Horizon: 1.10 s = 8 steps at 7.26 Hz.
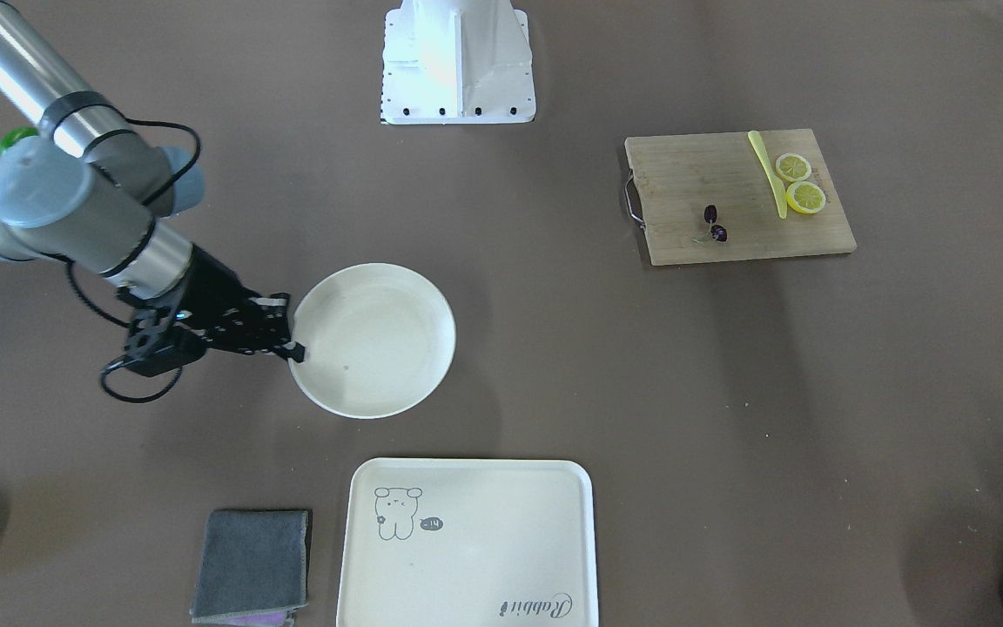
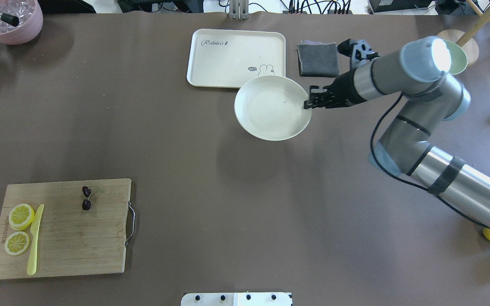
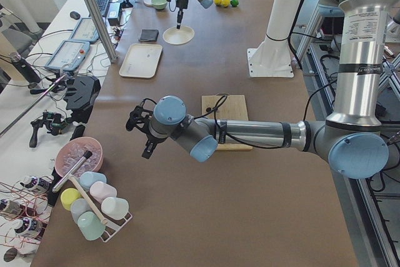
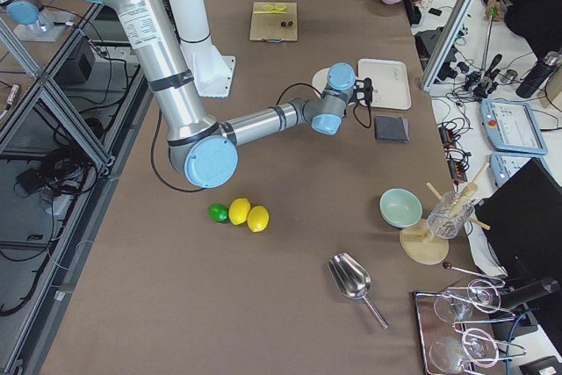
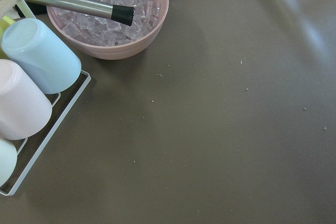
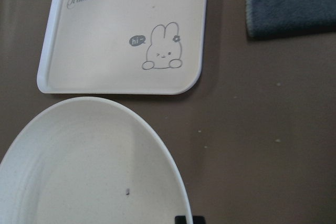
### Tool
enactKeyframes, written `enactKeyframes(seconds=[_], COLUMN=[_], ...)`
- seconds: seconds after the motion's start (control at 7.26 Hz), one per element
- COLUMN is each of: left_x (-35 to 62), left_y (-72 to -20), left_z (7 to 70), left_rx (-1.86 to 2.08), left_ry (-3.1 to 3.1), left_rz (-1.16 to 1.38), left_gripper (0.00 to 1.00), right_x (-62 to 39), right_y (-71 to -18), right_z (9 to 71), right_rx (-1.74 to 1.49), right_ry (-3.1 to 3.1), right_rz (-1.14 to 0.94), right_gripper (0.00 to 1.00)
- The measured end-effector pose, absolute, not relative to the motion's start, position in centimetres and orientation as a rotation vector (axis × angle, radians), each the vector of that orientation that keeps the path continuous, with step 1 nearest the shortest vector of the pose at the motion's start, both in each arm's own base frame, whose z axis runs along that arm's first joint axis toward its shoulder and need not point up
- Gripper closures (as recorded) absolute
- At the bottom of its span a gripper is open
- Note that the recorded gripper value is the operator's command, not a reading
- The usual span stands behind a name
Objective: Place red cherry on plate
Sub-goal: 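Drag the white plate with the right gripper toward the table center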
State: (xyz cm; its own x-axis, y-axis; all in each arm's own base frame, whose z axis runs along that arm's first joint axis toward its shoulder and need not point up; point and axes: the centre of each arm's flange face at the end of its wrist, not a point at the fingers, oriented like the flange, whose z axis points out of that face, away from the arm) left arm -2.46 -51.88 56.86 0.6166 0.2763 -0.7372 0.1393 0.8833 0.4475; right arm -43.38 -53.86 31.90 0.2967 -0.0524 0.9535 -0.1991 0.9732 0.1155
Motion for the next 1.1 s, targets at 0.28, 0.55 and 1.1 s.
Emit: enactKeyframes(seconds=[0.28,0.55,1.1], left_x=[-2.5,-2.5,-2.5], left_y=[-51.8,-51.8,-51.8], left_z=[57.0,57.2,57.2], left_rx=[0.496,0.491,0.492], left_ry=[0.912,0.912,0.913], left_rz=[0.081,0.079,0.079], left_gripper=[0.02,0.02,0.02], right_x=[-51.2,-54.0,-51.7], right_y=[-49.9,-47.3,-46.5], right_z=[27.6,27.4,30.6], right_rx=[0.241,0.227,0.202], right_ry=[-1.246,-1.234,-1.208], right_rz=[0.118,0.108,0.106], right_gripper=[1.00,1.00,0.55])
